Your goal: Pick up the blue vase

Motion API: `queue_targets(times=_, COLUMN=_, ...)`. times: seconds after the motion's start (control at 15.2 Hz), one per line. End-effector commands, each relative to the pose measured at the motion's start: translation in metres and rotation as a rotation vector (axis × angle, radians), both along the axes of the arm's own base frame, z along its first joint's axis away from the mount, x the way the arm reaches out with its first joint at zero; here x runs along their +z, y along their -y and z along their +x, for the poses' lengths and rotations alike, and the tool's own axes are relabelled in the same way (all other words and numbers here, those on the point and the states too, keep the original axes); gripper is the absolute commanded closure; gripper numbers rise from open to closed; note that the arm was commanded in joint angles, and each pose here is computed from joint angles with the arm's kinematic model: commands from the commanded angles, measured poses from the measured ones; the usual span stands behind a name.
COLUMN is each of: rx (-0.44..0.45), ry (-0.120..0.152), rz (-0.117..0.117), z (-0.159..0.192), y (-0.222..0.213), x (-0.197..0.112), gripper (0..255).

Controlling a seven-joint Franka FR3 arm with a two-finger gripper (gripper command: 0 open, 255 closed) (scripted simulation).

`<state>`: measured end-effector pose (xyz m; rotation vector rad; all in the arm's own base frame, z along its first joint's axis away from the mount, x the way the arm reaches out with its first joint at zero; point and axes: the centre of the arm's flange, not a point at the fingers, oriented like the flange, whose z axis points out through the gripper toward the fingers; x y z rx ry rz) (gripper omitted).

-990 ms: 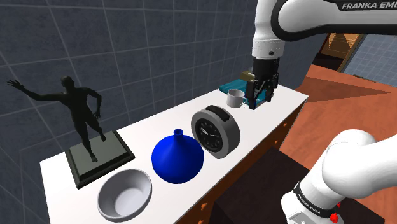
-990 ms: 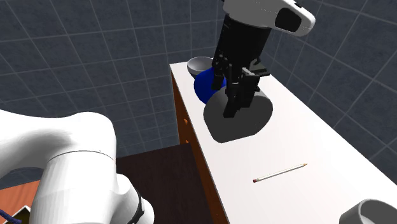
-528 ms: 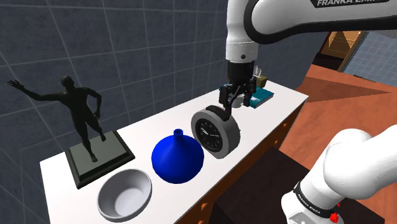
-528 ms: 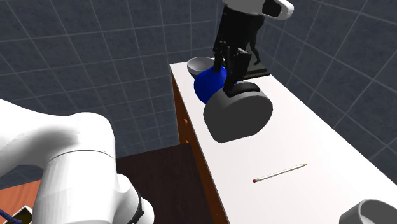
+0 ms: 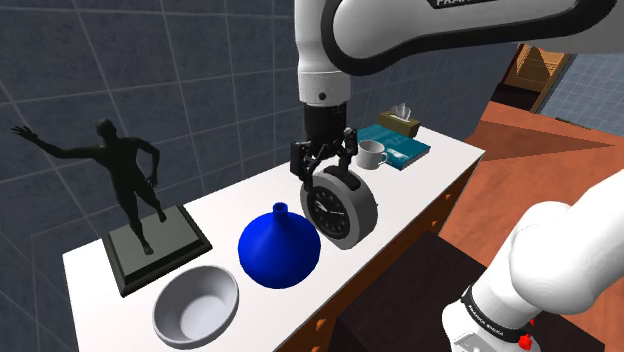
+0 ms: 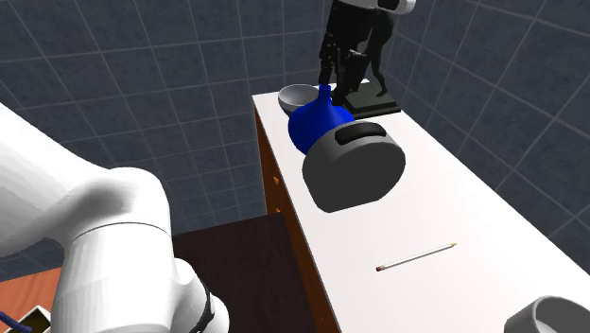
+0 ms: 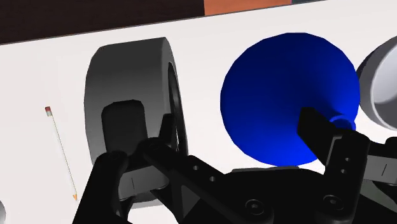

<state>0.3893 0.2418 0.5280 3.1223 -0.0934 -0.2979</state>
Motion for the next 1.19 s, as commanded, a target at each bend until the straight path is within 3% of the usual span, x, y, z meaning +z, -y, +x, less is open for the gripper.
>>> queue_targets(times=0.0, rx=-0.001, ry=0.0, rz=0.003, z=0.01, y=-0.022, x=-0.005, gripper=0)
queue_targets(times=0.4, rx=0.002, ry=0.002, rz=0.009, z=0.039, y=-0.093, x=-0.012, gripper=0)
queue_targets(times=1.06, rx=0.002, ry=0.002, rz=0.009, z=0.039, y=-0.093, x=-0.052, gripper=0)
queue_targets(times=1.12, rx=0.002, ry=0.002, rz=0.009, z=0.039, y=-0.093, x=-0.053, gripper=255)
